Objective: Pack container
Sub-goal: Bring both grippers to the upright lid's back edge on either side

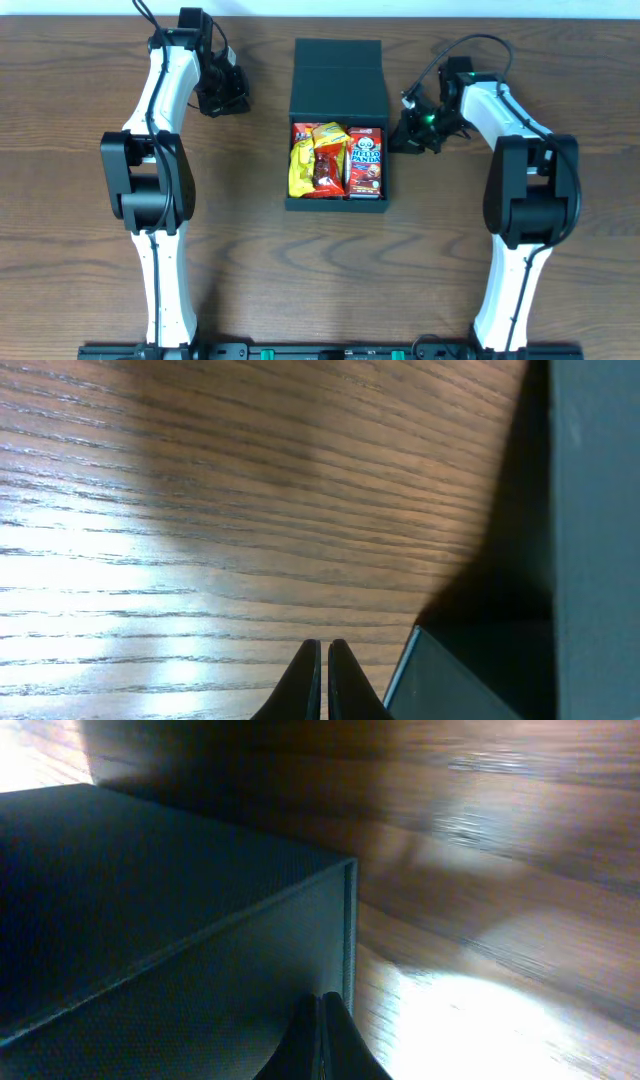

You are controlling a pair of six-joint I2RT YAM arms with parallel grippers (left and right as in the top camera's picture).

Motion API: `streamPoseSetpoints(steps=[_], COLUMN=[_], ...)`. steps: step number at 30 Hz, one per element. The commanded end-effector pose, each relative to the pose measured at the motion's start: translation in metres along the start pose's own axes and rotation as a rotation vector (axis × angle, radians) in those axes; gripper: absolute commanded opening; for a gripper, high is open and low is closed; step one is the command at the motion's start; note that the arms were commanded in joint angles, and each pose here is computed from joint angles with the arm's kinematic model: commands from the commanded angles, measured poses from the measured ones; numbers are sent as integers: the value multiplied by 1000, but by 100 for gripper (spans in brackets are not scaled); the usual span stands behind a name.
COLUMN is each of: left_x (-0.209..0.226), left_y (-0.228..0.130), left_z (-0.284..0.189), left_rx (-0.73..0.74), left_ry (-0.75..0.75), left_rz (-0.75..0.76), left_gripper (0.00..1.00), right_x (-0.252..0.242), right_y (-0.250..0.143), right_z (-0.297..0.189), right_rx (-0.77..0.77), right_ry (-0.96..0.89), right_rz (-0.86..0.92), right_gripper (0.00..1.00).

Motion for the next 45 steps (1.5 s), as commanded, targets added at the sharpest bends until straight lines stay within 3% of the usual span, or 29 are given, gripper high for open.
streamPoseSetpoints(steps=[1, 11, 18, 24, 35, 45], left_x=[5, -1, -29, -54, -43, -51], left_y=[2, 10, 26, 29, 21, 22], left_z=[2, 4, 15, 28, 54, 55], left_rx=[1, -36, -110, -127, -58, -63], left_ry=[1, -4, -47, -59, -60, -92], left_rz=[18, -24, -41, -19, -102, -96], left_gripper=[6, 6, 6, 6, 6, 6], right_x=[8, 8, 19, 13, 8, 32], right_y=[-6, 30, 52, 58, 60, 67], right_z=[10, -4, -9, 1, 13, 6], right_rx=[28, -124, -229, -224, -194, -208], right_ry=[7, 70, 124, 131, 163, 308], right_rz=[-19, 29, -7, 20, 24, -64], right_gripper=[1, 2, 2, 2, 2, 2])
Point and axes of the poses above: each gripper's point midway between its finger pads, its own z axis out along the fingers, its own x axis along the line the jaws close on, y = z × x, the point moved 5 cm from there along -z, back along the fingers, and after that the axes turned 15 degrees about z, right-handed, at the moved point
